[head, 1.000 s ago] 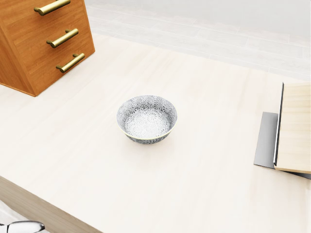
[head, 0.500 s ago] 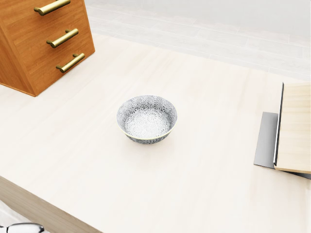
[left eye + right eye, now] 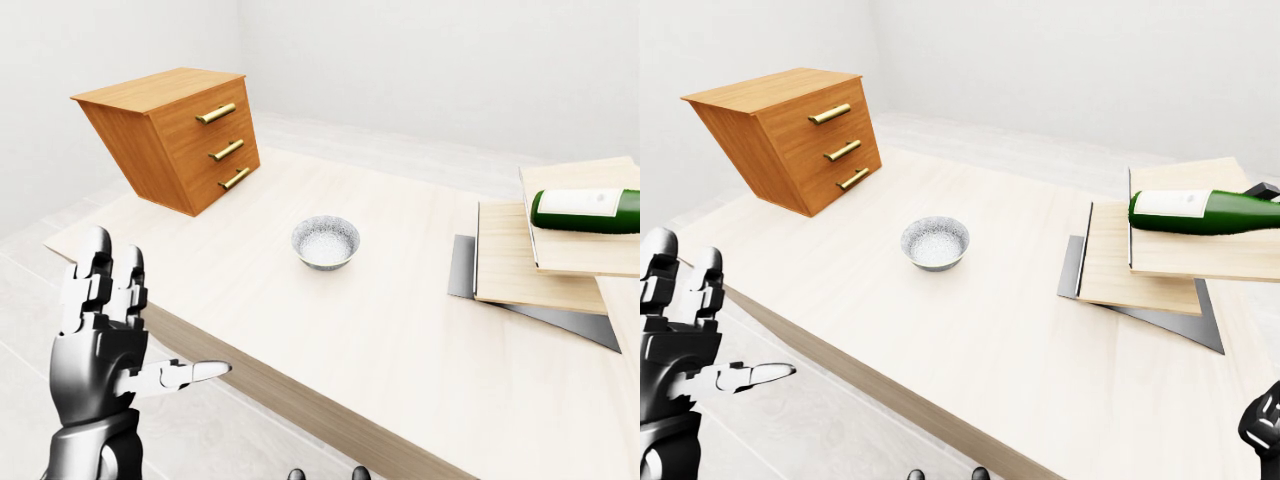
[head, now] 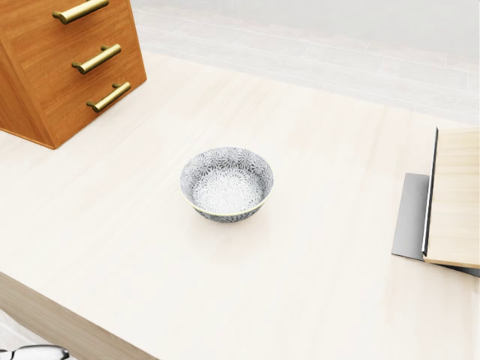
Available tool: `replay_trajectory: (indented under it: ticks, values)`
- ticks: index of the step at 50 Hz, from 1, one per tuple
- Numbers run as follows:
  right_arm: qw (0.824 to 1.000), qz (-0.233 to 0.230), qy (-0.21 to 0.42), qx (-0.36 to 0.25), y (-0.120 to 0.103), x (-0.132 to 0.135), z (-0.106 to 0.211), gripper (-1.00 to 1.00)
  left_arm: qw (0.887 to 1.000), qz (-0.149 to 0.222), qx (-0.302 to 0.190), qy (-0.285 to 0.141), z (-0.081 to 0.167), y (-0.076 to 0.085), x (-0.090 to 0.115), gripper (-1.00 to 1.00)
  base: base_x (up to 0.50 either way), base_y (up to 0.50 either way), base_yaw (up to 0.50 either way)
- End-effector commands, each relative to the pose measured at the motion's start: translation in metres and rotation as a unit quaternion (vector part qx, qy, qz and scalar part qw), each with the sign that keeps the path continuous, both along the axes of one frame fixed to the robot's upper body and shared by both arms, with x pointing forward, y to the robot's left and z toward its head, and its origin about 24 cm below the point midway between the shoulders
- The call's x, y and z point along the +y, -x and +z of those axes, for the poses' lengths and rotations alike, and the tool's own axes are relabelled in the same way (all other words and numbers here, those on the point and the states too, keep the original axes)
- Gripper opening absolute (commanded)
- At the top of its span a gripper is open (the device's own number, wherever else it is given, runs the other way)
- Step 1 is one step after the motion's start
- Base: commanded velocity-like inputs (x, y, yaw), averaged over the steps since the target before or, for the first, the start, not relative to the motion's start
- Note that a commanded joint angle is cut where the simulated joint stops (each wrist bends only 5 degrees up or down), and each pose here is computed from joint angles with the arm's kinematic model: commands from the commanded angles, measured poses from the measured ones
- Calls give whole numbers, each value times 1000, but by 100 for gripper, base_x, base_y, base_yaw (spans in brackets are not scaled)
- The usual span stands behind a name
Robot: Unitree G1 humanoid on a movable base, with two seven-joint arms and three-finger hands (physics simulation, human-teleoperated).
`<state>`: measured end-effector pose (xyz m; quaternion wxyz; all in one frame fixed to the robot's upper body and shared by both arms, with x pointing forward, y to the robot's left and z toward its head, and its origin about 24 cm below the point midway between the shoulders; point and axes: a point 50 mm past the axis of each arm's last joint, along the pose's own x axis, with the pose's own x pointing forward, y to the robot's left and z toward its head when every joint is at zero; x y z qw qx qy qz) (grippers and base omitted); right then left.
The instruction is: Put the wine bottle on the wine rack.
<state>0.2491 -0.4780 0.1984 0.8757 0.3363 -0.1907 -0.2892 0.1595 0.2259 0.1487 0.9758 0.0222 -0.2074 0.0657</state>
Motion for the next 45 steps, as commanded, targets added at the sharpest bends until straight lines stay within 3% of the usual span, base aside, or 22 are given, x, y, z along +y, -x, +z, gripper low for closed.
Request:
replay_trajectory:
  ticks: [1, 12, 28, 45]
  values:
    - [999, -6, -13, 51, 1, 1, -21, 100, 1000, -1, 2, 0, -1, 0, 0, 100, 0, 0, 0]
    - [999, -23, -11, 45, 11, -7, -15, 100, 1000, 0, 6, 1, -3, 0, 2, 100, 0, 0, 0]
    - [997, -74, -1, 21, 45, -29, 8, 100, 1000, 0, 12, 2, -5, -1, 2, 100, 0, 0, 0]
    - [995, -95, 10, 6, 61, -38, 23, 100, 1000, 0, 19, 5, -8, -1, 2, 100, 0, 0, 0]
